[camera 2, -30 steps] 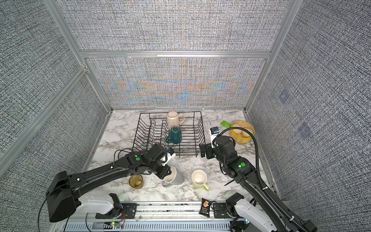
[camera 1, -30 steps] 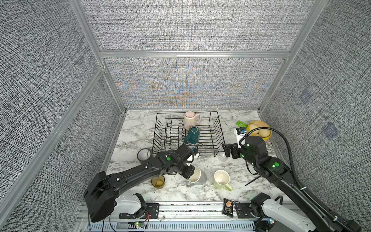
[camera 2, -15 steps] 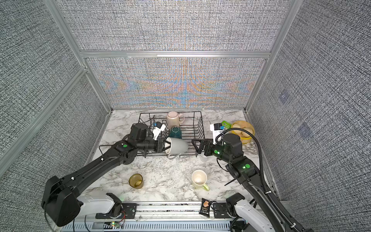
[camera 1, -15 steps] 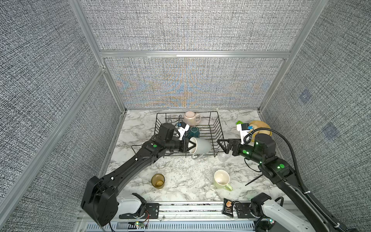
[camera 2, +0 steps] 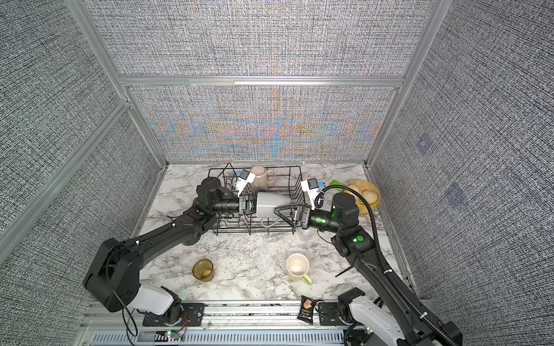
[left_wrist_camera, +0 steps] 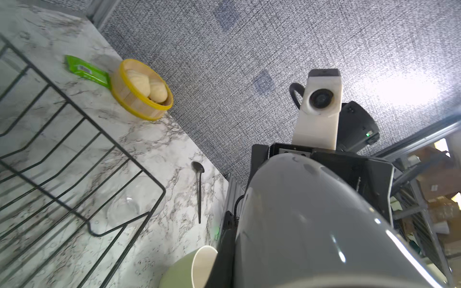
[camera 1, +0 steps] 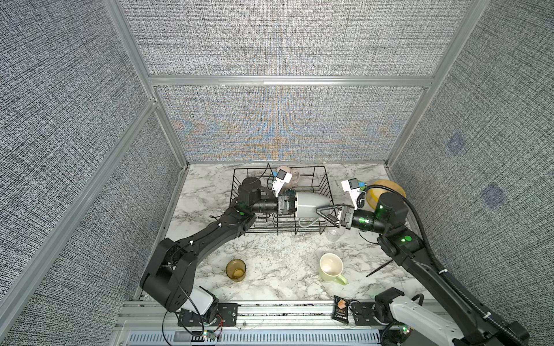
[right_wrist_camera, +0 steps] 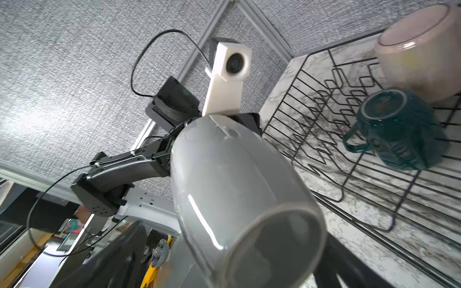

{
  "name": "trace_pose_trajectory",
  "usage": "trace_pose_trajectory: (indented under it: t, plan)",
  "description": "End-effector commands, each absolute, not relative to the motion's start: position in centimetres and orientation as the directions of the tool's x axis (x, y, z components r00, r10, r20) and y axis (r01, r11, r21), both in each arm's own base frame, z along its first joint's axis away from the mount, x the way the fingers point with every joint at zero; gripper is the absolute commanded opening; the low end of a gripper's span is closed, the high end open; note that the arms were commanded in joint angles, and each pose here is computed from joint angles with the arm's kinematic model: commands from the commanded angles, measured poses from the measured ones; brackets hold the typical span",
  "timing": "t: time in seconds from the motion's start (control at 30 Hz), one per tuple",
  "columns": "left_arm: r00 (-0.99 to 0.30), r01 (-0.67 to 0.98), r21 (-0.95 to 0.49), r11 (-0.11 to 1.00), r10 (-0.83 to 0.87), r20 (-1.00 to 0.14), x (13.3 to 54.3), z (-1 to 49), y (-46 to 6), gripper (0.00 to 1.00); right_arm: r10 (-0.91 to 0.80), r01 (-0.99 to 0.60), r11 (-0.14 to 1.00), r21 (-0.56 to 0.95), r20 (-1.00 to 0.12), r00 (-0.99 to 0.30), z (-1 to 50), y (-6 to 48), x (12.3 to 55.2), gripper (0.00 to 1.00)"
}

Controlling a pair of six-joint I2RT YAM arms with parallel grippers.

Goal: Load cups into a dish rack
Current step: Place the cup upside down at the dish rack.

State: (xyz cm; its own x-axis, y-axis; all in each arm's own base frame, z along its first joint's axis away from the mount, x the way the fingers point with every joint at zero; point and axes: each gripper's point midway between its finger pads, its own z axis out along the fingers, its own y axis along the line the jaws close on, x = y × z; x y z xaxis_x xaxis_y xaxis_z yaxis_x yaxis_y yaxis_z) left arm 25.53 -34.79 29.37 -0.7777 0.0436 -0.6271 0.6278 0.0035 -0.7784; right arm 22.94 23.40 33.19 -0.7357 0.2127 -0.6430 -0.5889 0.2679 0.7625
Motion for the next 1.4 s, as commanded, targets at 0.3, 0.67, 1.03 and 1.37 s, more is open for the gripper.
trace_pose_trajectory:
  t: [0.3,0.67,1.03,1.37]
  plan:
    - [-0.722,0.684,-0.715,-0.146,-0.001,-0.691,24.7,32.0,-35.2,0.0,0.199,-0.707,0.092,0.701,-0.709,-0.677,37.2,25.1,22.9,0.99]
    - [-0.753,0.648,-0.748,-0.141,0.023,-0.657,25.1,31.1,-35.9,0.0,0.095,-0.786,0.133,0.603,-0.797,-0.596,35.8,26.8,22.6,0.98]
    - [-0.763,0.637,-0.759,-0.131,0.033,-0.646,25.2,30.7,-36.1,0.0,0.044,-0.812,0.076,0.579,-0.815,-0.578,35.4,28.6,22.7,0.91]
    - [-0.77,0.626,-0.769,-0.131,0.048,-0.636,25.3,30.3,-36.3,0.0,0.018,-0.807,0.037,0.59,-0.807,-0.59,35.3,29.4,23.0,0.71]
